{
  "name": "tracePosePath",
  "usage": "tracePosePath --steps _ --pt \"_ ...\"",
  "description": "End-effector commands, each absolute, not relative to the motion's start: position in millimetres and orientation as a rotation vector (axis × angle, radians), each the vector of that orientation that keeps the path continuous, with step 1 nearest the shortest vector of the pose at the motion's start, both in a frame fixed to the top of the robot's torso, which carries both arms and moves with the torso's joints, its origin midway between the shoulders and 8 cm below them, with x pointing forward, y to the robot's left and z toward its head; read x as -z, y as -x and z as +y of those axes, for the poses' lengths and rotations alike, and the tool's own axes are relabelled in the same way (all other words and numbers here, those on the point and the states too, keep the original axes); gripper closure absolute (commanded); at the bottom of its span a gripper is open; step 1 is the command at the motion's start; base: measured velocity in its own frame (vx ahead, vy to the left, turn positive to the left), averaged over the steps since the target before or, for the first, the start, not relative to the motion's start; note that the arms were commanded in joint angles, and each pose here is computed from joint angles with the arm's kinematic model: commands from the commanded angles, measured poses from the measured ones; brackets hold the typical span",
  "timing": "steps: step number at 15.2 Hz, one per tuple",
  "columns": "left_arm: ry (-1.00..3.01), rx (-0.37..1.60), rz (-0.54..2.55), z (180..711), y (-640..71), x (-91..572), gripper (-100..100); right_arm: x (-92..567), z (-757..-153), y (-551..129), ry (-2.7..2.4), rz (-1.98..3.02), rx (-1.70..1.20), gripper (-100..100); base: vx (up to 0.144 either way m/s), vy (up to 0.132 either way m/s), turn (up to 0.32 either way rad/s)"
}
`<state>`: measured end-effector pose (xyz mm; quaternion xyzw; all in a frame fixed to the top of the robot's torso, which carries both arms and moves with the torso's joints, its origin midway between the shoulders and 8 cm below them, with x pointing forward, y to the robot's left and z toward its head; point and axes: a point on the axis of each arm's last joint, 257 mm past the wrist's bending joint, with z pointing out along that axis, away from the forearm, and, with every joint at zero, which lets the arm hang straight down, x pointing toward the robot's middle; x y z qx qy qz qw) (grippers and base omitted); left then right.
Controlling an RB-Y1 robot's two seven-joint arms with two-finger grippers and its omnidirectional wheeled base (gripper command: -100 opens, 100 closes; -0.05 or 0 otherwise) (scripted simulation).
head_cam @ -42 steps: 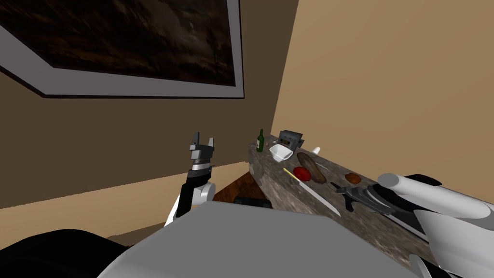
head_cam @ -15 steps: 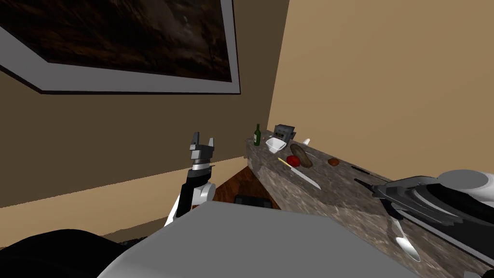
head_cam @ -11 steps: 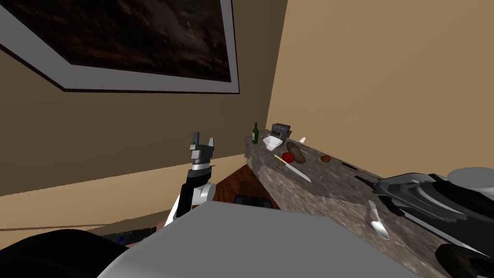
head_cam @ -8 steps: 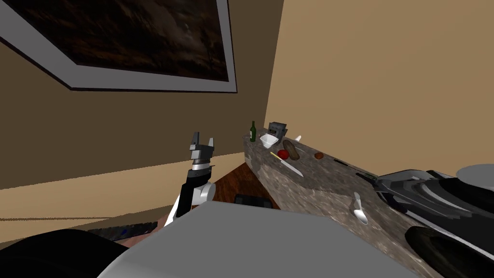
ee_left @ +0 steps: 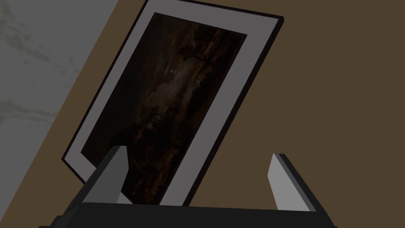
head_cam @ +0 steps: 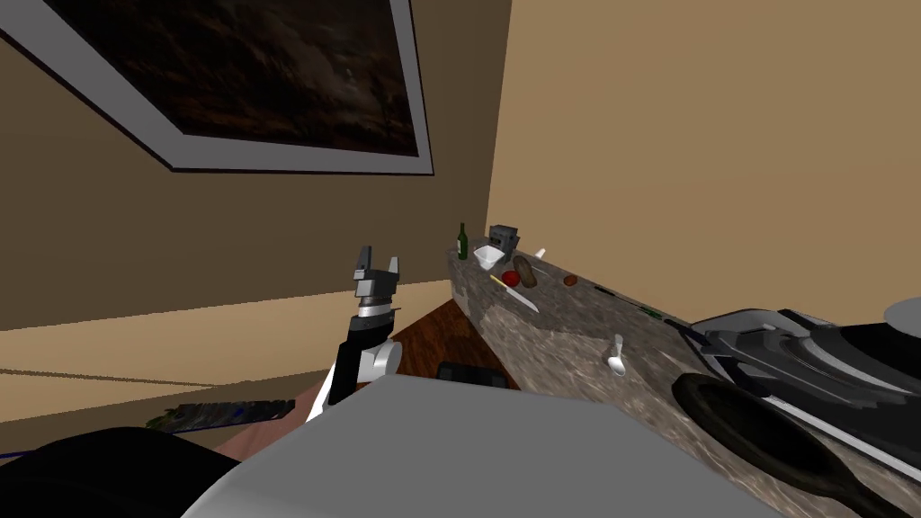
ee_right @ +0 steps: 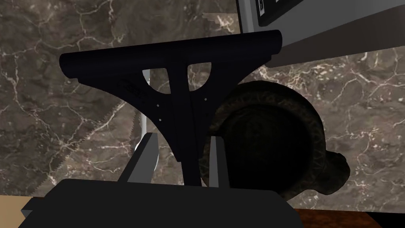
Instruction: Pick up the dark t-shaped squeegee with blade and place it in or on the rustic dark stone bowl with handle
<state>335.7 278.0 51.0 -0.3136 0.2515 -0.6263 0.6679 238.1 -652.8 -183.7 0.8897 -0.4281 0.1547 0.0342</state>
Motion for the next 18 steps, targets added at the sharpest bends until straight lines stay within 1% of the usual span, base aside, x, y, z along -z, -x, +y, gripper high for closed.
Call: tracePosePath --steps 1,7,8,9,13,14,18 --pt "0.707 1.413 0.567 278.0 -335.7 -51.0 0 185.0 -644.8 -230.1 -2.753 -1.328 -0.410 100 -0.064 -0.056 -0.015" --pt "0.707 1.413 0.567 278.0 -335.7 -50.9 0 186.8 -630.6 -213.4 -2.781 -1.342 -0.284 100 -0.034 -0.035 -0.007" --pt "0.707 1.413 0.567 278.0 -335.7 -50.9 0 186.1 -633.0 -217.6 -2.776 -1.337 -0.317 100 -0.011 -0.010 -0.005" --pt "0.707 1.413 0.567 278.0 -335.7 -50.9 0 186.5 -631.9 -216.3 -2.778 -1.338 -0.307 -100 -0.005 -0.004 -0.002" --pt "0.707 1.413 0.567 278.0 -335.7 -50.9 0 186.6 -631.9 -216.1 -2.778 -1.339 -0.306 -100 0.000 0.000 0.000" --pt "0.707 1.413 0.567 278.0 -335.7 -50.9 0 175.2 -634.0 -214.2 -2.768 -1.344 -0.300 -100 0.009 0.009 0.076" --pt "0.707 1.413 0.567 278.0 -335.7 -50.9 0 164.2 -635.2 -212.4 -2.759 -1.349 -0.292 -100 0.022 0.013 0.079"
